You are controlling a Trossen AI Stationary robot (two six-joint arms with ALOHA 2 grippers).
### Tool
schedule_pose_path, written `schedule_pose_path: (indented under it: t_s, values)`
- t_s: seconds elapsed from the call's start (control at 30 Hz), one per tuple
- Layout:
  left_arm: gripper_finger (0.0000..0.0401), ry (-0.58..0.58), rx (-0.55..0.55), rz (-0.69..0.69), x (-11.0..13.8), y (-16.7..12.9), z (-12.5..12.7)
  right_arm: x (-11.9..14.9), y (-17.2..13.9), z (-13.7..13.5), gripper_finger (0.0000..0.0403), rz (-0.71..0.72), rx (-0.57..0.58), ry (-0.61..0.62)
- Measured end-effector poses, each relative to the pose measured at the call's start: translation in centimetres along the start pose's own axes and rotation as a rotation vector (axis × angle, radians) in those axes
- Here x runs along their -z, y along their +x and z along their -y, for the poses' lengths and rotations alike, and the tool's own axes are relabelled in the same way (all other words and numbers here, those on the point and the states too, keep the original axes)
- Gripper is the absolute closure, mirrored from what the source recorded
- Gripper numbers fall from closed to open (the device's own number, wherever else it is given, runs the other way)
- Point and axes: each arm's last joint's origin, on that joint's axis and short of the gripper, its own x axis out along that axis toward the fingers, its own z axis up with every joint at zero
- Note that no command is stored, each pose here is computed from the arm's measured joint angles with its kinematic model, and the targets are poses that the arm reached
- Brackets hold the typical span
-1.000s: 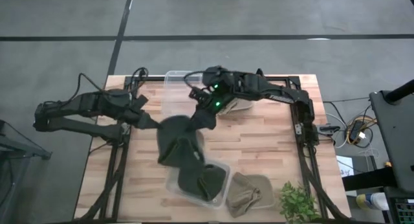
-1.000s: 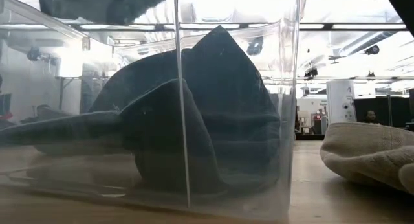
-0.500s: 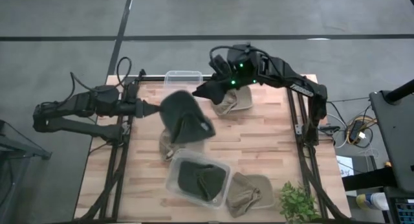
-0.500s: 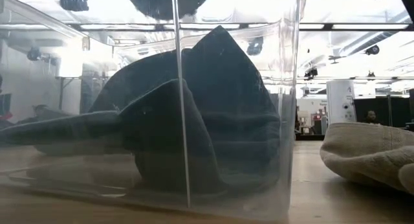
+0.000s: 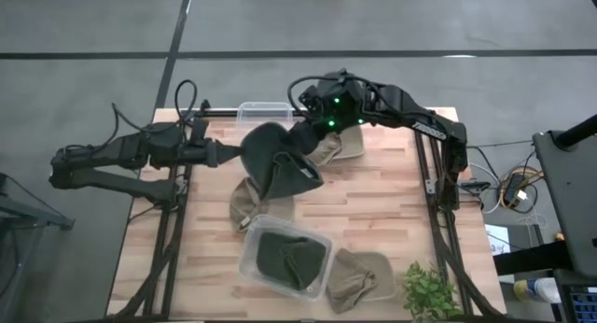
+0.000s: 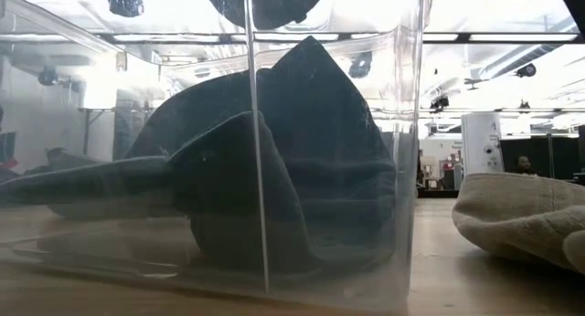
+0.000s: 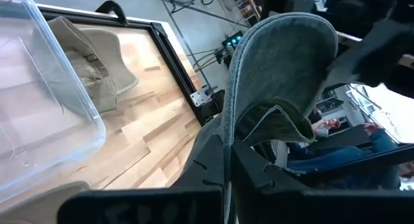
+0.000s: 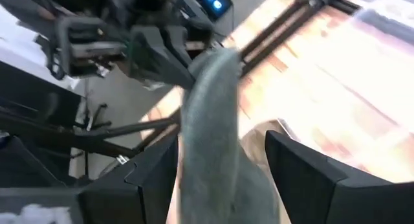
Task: Pick & Place hat
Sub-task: Put the blue cap into the bottom transparent bin
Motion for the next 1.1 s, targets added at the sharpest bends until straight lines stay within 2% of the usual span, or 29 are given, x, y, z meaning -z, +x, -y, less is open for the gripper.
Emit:
schedule_pose_path:
  t_s: [0.1,0.17,0.23,0.37,0.4,0.6,0.8,0.97,1.1]
  values:
    - [0.0396,0.003,0.004,0.002,0.0,-0.1,0.0,0.1,0.0,0.0,0.0196,-0.010,0.008,0.002]
    - [0.0396,0.006,0.009,0.003,-0.1,-0.3,0.0,0.1,0.1,0.0,0.0224,-0.011,0.007,0.007]
    - [0.0396,0.007,0.012,0.005,-0.1,-0.4,0.0,0.1,0.1,0.0,0.0262,-0.014,0.004,0.014]
    - [0.0396,0.013,0.021,-0.004,-0.1,-0.6,0.0,0.3,0.1,0.1,0.0367,-0.035,0.007,-0.002]
    - [0.0396,0.023,0.029,-0.009,-0.1,-0.6,0.1,0.3,0.0,0.2,0.0378,-0.038,0.008,-0.006]
    - [0.0377,0.129,0.086,0.010,-0.3,-0.5,0.6,0.5,-0.1,0.3,0.0391,-0.060,0.021,-0.001]
    - [0.0285,0.185,0.139,0.034,-0.6,-0.8,1.1,0.8,-0.1,0.7,0.0392,-0.117,0.024,-0.008]
    - [0.0214,0.225,0.144,0.051,-0.8,-1.4,1.1,0.6,-0.3,0.8,0.0393,-0.179,-0.064,0.006]
    - [0.0194,0.276,0.145,0.132,-1.5,-2.7,1.5,0.8,-0.3,0.6,0.0393,-0.276,-0.175,0.017]
